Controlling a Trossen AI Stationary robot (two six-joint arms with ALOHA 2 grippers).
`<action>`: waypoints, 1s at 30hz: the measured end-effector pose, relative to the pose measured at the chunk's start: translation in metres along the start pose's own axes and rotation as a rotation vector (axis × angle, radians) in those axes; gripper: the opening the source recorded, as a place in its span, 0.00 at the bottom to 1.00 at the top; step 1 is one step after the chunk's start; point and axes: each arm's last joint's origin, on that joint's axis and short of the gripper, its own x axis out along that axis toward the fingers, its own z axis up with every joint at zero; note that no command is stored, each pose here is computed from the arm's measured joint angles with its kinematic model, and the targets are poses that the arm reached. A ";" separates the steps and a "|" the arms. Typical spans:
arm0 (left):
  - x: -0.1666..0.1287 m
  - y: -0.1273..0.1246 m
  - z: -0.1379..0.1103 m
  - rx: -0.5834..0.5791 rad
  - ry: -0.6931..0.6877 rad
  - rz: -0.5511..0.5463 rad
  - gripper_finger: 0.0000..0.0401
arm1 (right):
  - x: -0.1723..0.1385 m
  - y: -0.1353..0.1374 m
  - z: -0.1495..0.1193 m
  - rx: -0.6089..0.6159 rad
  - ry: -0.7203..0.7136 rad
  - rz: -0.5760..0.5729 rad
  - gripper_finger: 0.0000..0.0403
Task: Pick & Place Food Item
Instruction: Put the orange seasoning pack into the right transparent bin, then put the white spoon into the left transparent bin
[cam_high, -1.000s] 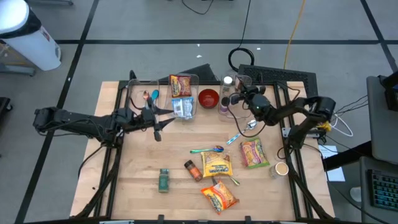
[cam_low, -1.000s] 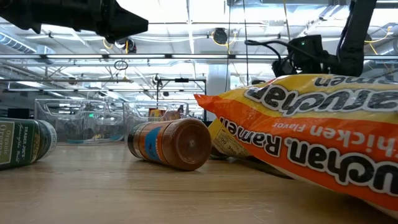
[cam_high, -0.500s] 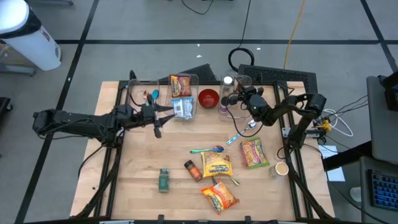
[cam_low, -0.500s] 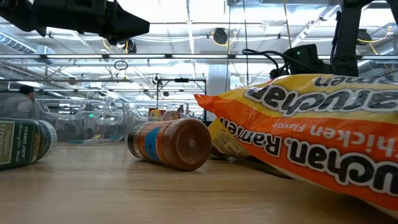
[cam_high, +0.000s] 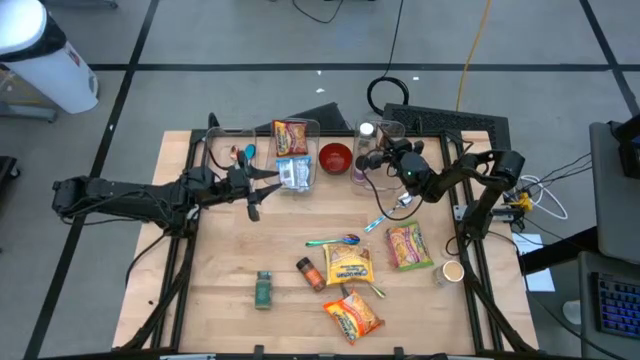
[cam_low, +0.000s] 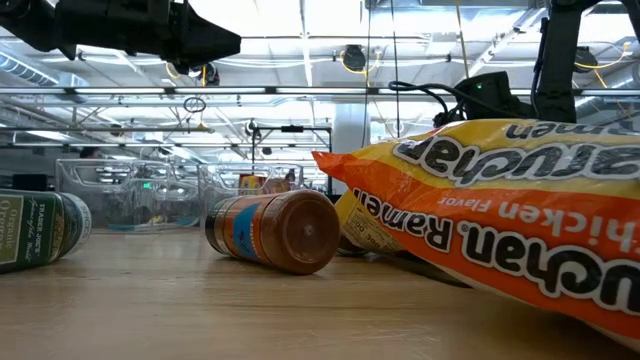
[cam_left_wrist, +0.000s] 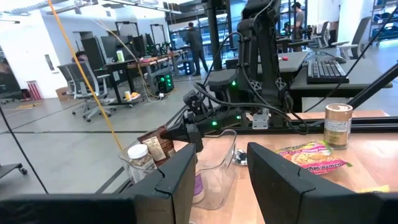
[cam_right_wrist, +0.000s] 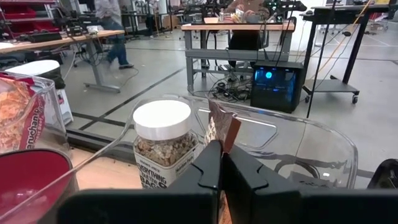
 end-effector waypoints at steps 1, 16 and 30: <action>0.000 0.000 0.000 0.000 0.000 0.000 0.38 | 0.000 0.000 0.000 0.000 0.000 0.000 0.00; 0.000 0.000 0.000 0.000 0.000 0.000 0.38 | 0.000 0.000 0.000 0.001 -0.002 -0.001 0.15; 0.000 0.000 0.000 0.001 0.001 0.000 0.38 | -0.009 0.008 0.020 -0.075 -0.081 0.041 0.28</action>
